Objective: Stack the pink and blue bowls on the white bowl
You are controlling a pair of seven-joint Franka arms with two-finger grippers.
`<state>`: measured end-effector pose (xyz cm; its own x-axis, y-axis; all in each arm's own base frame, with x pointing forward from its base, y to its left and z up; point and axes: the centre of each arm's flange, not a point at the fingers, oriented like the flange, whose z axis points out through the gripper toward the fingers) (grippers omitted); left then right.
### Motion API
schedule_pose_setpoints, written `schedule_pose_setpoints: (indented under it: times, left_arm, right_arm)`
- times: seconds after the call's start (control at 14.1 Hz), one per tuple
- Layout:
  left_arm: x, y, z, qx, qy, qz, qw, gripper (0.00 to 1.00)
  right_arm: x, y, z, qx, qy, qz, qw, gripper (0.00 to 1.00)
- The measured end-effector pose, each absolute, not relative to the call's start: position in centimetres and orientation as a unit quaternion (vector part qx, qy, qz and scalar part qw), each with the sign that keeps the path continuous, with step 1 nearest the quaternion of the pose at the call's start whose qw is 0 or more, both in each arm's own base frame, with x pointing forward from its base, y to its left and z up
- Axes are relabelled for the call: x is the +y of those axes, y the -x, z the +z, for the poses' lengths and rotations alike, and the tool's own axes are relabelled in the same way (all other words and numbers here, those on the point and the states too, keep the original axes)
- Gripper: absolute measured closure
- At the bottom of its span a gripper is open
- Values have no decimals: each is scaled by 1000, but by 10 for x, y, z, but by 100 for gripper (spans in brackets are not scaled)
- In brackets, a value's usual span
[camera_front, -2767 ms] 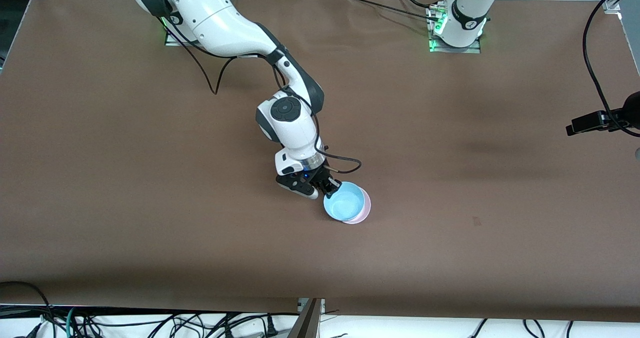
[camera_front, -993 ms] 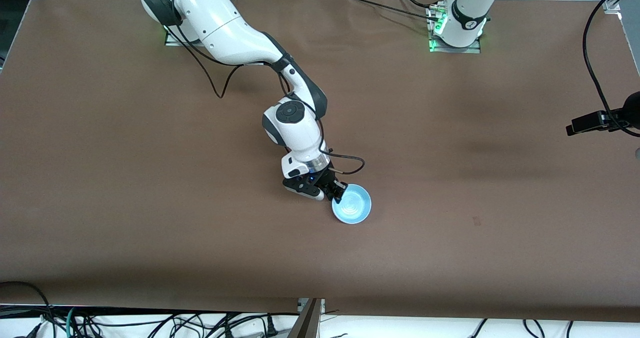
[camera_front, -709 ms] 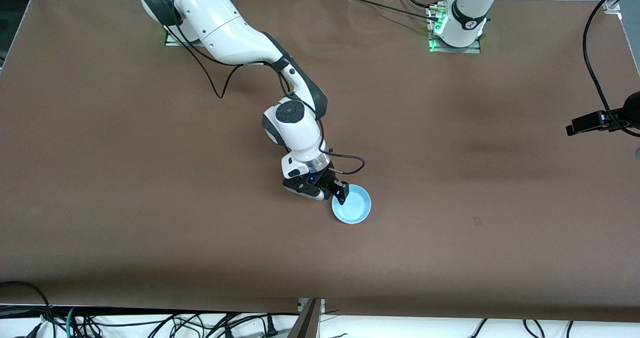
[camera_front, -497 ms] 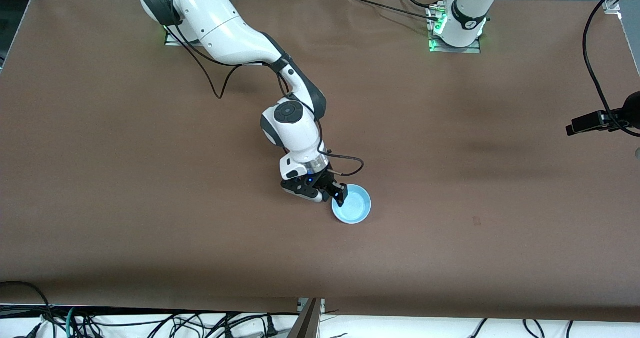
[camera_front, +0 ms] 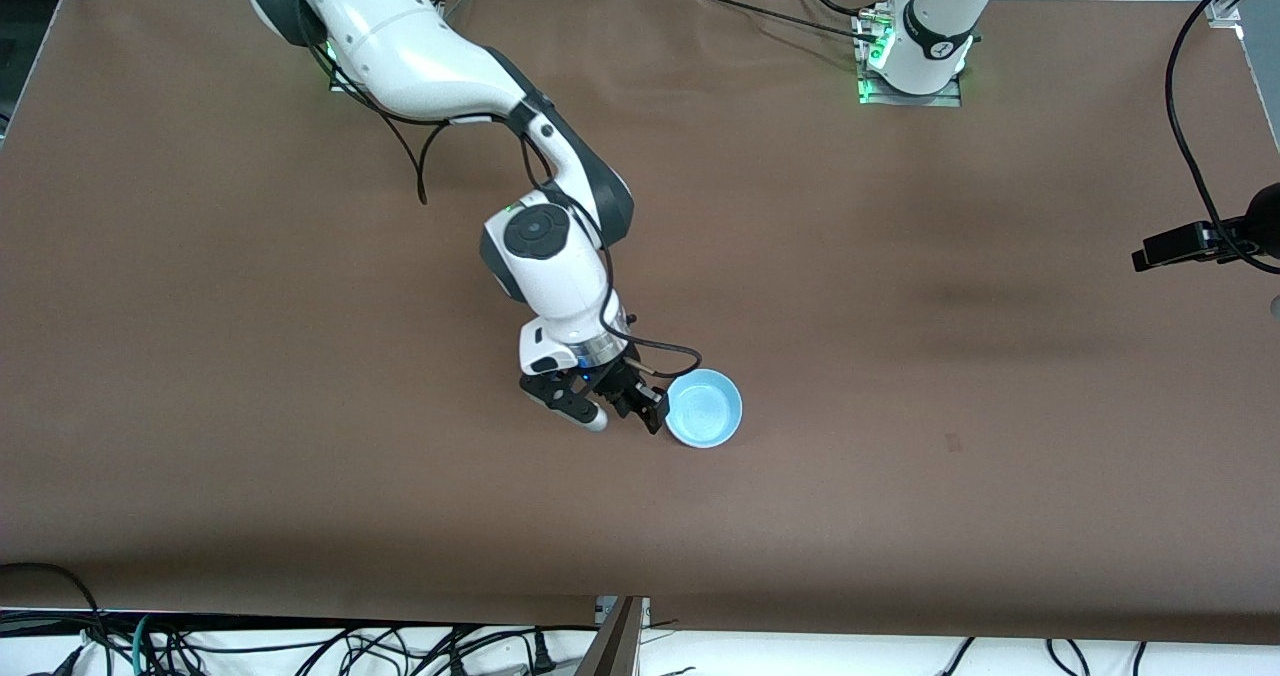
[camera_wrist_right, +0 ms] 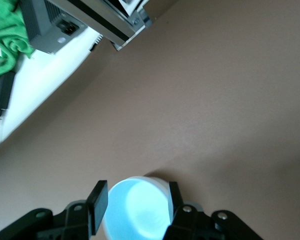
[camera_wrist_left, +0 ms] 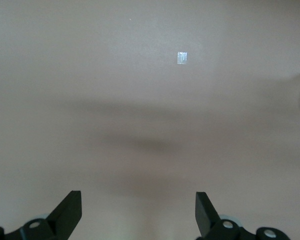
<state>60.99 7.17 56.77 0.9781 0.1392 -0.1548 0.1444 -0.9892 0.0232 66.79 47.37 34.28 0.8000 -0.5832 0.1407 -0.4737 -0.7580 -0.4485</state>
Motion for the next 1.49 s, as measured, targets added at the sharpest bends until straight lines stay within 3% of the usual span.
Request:
schedule_pose_setpoints:
  times: [0.5, 0.57, 0.92, 1.14, 1.49]
  left_arm:
    - [72, -610, 568, 71, -994, -77, 17, 0]
    - [72, -610, 568, 71, -994, -77, 17, 0]
    - [72, -610, 568, 71, -994, -77, 17, 0]
    - [72, -610, 568, 71, -994, -77, 17, 0]
    - [72, -610, 568, 71, -994, -77, 17, 0]
  right_arm:
    - [336, -678, 520, 266, 948, -30, 171, 37]
    - [308, -674, 540, 245, 956, -11, 162, 32]
    - [171, -619, 619, 109, 988, 91, 62, 28]
    - [98, -606, 634, 58, 992, 111, 32, 29]
    - [-31, -594, 610, 55, 990, 128, 22, 29]
